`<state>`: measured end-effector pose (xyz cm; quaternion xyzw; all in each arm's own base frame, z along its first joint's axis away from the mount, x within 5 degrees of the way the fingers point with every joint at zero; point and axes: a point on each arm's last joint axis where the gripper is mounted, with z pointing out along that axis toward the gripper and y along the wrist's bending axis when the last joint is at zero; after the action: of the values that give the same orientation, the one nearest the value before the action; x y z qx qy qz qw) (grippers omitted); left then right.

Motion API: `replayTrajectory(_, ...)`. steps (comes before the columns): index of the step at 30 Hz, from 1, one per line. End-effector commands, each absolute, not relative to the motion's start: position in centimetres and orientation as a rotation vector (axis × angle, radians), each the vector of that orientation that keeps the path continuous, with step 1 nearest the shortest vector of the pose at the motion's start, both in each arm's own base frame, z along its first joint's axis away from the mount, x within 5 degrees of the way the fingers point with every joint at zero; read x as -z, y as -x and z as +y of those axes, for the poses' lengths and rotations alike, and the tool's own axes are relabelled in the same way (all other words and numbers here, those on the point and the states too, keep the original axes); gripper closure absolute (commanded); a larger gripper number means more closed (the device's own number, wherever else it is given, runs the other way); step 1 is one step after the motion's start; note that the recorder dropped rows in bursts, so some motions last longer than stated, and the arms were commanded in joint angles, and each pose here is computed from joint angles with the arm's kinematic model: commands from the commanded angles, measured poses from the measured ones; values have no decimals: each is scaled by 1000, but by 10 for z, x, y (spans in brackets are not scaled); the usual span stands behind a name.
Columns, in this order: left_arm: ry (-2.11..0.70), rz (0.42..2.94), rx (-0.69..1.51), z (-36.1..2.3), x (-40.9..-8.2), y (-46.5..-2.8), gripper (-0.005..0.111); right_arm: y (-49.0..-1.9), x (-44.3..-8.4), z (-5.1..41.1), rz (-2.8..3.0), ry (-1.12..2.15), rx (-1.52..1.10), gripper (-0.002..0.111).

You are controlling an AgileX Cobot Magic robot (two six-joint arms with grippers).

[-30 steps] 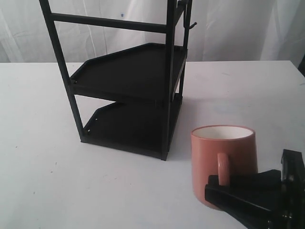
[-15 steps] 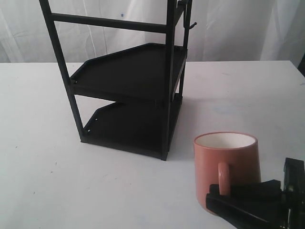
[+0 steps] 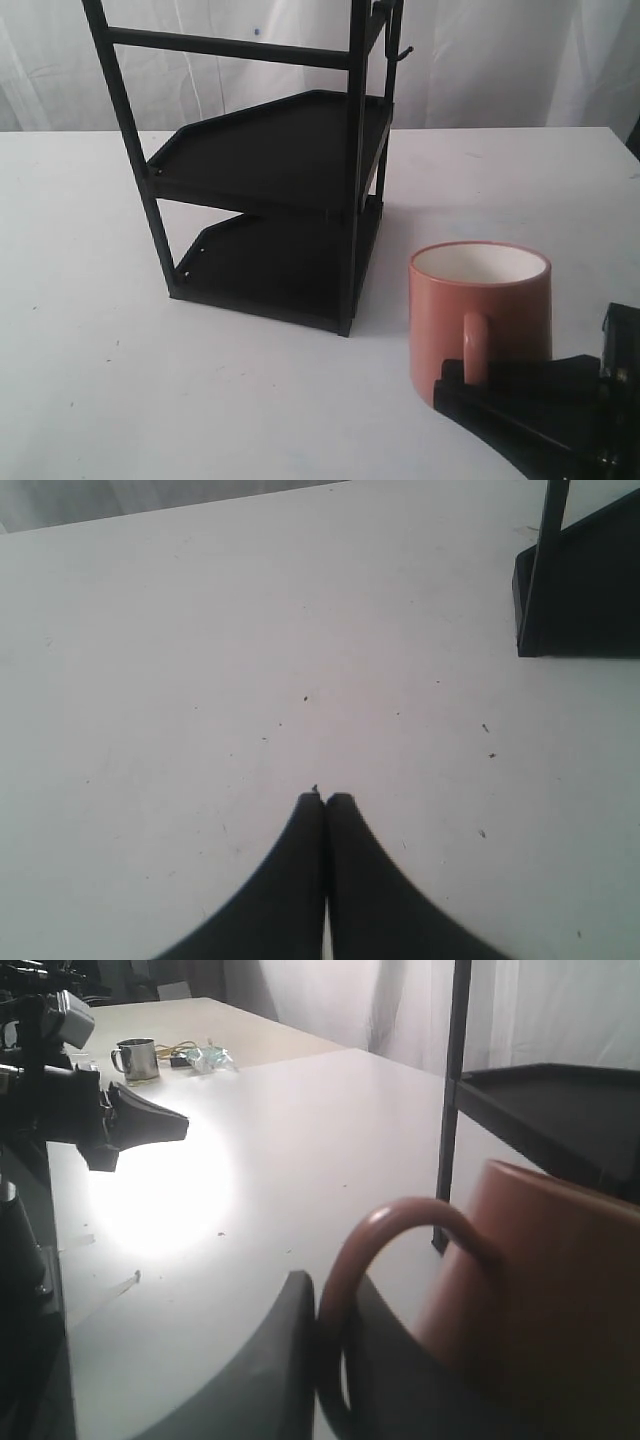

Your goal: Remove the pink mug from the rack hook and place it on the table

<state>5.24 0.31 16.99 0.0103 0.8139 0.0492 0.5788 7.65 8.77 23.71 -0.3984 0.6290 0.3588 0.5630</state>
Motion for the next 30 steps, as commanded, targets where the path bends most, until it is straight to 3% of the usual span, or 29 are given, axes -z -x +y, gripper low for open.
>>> replayTrajectory(1, -18, 1904, -114, 3, -169, -53, 107, -77, -245, 88, 1423, 939, -835, 108)
replayTrajectory(26, -17, 1887, -113, 3, -170, -53, 107, -78, -244, 89, 1434, 940, -848, 108)
replayTrajectory(30, 257, 1713, 162, 0, -184, -57, 107, -80, -243, 89, 1447, 936, -866, 108)
